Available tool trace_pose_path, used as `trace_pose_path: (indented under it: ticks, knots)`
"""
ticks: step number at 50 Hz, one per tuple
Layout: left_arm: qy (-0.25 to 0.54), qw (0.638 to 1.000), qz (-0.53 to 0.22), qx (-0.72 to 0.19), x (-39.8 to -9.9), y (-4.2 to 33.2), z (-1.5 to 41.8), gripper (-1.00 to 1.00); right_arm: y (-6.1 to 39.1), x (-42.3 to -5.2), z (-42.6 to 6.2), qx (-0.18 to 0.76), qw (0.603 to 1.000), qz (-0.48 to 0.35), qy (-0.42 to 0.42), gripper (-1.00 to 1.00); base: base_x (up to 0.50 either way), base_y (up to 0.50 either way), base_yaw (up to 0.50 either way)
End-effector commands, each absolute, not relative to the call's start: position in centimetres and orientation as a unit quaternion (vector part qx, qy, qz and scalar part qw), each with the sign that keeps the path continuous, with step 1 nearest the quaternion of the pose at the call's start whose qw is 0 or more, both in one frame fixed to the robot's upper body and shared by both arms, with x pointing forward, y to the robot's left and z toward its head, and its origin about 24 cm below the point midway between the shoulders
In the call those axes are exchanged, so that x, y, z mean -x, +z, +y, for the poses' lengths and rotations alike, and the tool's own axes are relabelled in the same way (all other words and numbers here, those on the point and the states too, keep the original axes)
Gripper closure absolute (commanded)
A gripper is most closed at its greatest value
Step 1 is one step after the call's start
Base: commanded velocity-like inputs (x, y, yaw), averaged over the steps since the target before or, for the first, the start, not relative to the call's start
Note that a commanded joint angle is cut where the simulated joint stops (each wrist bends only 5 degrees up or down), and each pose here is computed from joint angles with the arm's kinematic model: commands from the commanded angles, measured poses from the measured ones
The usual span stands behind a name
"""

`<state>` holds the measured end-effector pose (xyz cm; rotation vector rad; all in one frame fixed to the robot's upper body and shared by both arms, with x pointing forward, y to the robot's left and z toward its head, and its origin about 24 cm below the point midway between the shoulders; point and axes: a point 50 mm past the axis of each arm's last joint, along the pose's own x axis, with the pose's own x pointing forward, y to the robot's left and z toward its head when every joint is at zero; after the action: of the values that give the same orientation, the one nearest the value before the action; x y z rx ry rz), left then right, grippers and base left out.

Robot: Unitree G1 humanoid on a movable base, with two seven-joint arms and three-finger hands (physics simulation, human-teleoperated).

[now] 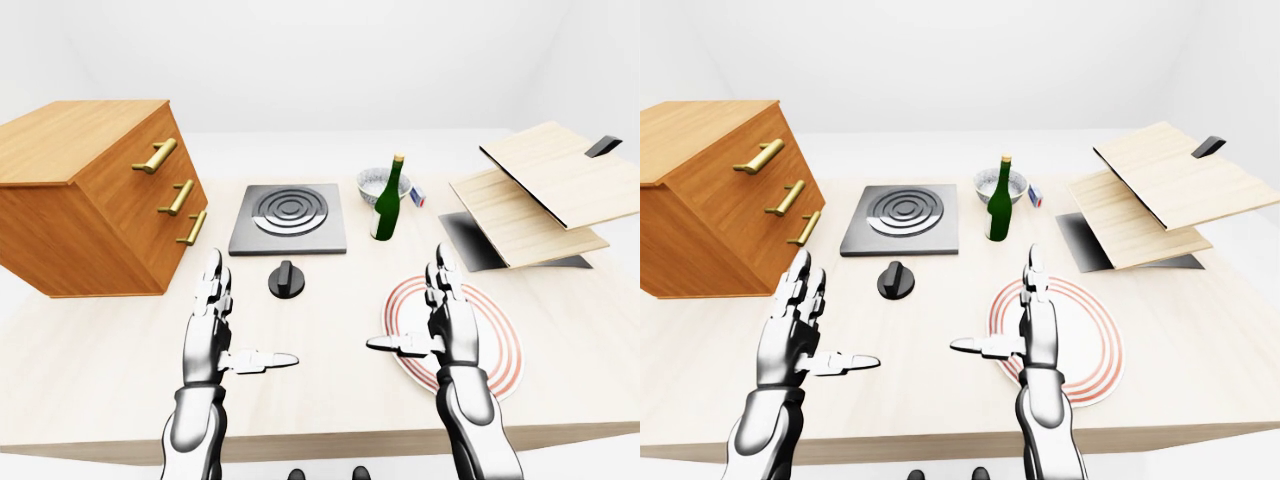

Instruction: Turn on the stove.

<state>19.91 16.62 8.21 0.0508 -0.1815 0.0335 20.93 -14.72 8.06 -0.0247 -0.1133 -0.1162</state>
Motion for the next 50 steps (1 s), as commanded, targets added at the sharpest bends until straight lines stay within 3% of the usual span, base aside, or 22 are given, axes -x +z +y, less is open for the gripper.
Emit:
trace_pose_path:
  ticks: [1, 25, 32, 37, 40, 50]
  knots:
    - [0.016, 0.995, -0.090, -0.027, -19.9, 8.1, 16.6, -1.00, 7.7, -20.8, -14.7, 0.012, 0.998, -0.048, -0.049, -1.00, 0.00, 0.00, 0.00]
    - [0.022, 0.996, -0.085, -0.028, -20.4, 7.9, 16.6, -1.00, 7.4, -20.9, -14.5, 0.012, 0.998, -0.042, -0.043, -1.00, 0.00, 0.00, 0.00]
    - [-0.003, 0.999, -0.037, -0.029, -22.3, 6.2, 15.9, -1.00, 7.9, -20.9, -14.6, -0.002, 0.997, -0.053, -0.050, -1.00, 0.00, 0.00, 0.00]
    - [-0.016, 0.999, -0.007, -0.041, -23.9, 4.3, 15.1, -1.00, 9.0, -20.6, -14.5, -0.020, 0.995, -0.074, -0.063, -1.00, 0.00, 0.00, 0.00]
    - [-0.016, 0.999, -0.002, -0.049, -24.3, 3.7, 14.8, -1.00, 10.7, -20.1, -15.0, -0.038, 0.986, -0.110, -0.119, -1.00, 0.00, 0.00, 0.00]
    - [-0.034, 0.998, 0.039, -0.030, -25.7, 3.1, 15.0, -1.00, 13.8, -19.6, -16.2, -0.127, 0.971, -0.177, -0.101, -1.00, 0.00, 0.00, 0.00]
